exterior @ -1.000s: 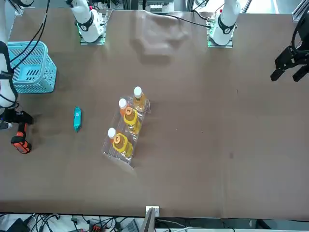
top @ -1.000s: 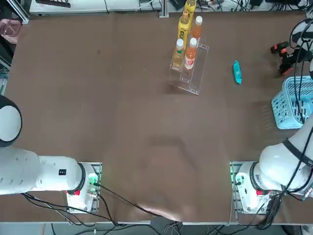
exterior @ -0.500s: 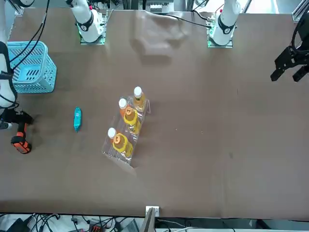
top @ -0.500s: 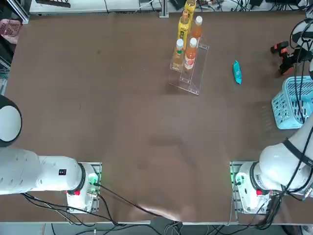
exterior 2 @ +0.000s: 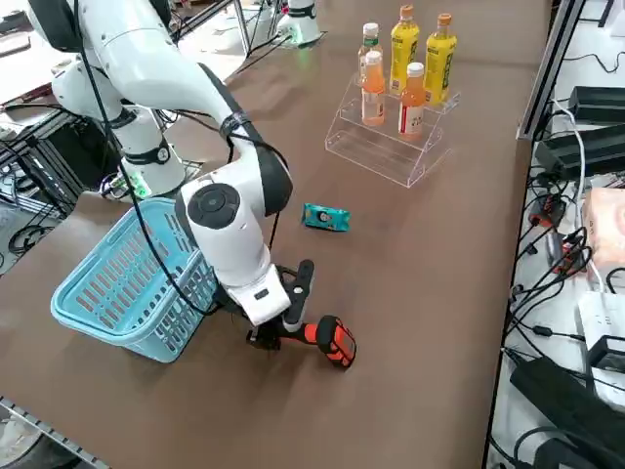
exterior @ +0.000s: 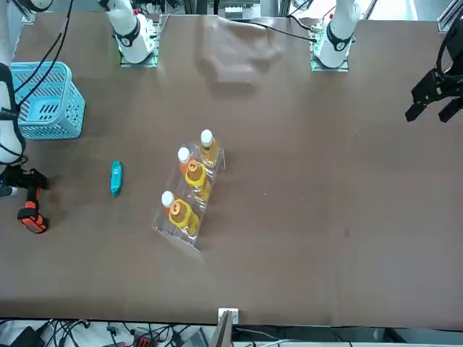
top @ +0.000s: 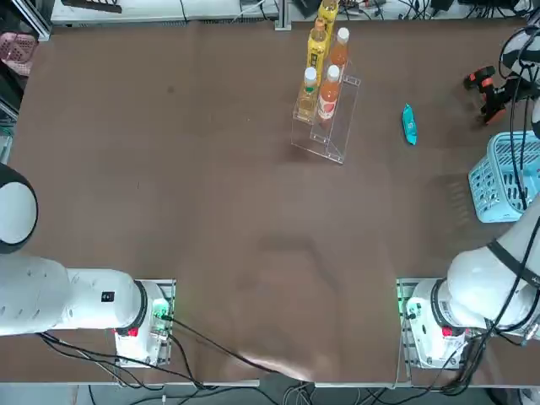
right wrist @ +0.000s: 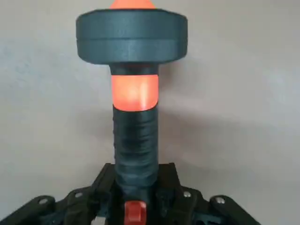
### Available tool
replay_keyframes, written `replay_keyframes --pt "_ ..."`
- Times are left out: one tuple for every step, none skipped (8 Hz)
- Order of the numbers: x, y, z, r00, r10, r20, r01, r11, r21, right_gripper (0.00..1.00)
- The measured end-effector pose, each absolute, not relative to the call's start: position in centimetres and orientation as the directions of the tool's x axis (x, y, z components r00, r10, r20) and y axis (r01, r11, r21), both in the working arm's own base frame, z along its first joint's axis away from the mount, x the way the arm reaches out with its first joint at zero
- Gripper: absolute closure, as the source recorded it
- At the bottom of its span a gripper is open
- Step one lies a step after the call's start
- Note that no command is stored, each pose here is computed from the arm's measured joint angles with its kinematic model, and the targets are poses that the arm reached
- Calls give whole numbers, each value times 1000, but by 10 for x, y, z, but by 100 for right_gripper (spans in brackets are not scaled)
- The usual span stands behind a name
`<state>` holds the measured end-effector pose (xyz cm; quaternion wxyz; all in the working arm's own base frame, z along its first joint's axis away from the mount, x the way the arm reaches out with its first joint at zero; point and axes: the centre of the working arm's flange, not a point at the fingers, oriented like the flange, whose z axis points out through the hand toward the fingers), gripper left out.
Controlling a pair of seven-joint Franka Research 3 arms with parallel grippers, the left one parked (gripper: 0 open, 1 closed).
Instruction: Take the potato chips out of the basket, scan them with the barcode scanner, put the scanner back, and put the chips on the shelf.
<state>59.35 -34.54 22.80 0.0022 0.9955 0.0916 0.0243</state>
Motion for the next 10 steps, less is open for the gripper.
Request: replay_keyframes --pt "599 -338 237 979 196 49 196 -981 3 59" --pt "605 -329 250 976 211 52 211 -977 -4 59" --pt "609 -320 263 973 225 53 226 -974 -13 59" --pt "612 -310 277 969 239 55 241 -970 -21 59" --pt "616 -299 291 965 256 60 258 -966 -26 59" --pt "621 -287 304 959 276 63 278 -960 -28 59" --pt "625 -272 315 955 290 56 292 -956 -24 59" --pt "627 -253 326 955 293 36 294 -956 -6 59" --pt "628 -227 339 961 276 17 276 -961 18 59" --pt "623 -195 350 971 241 0 241 -970 34 59"
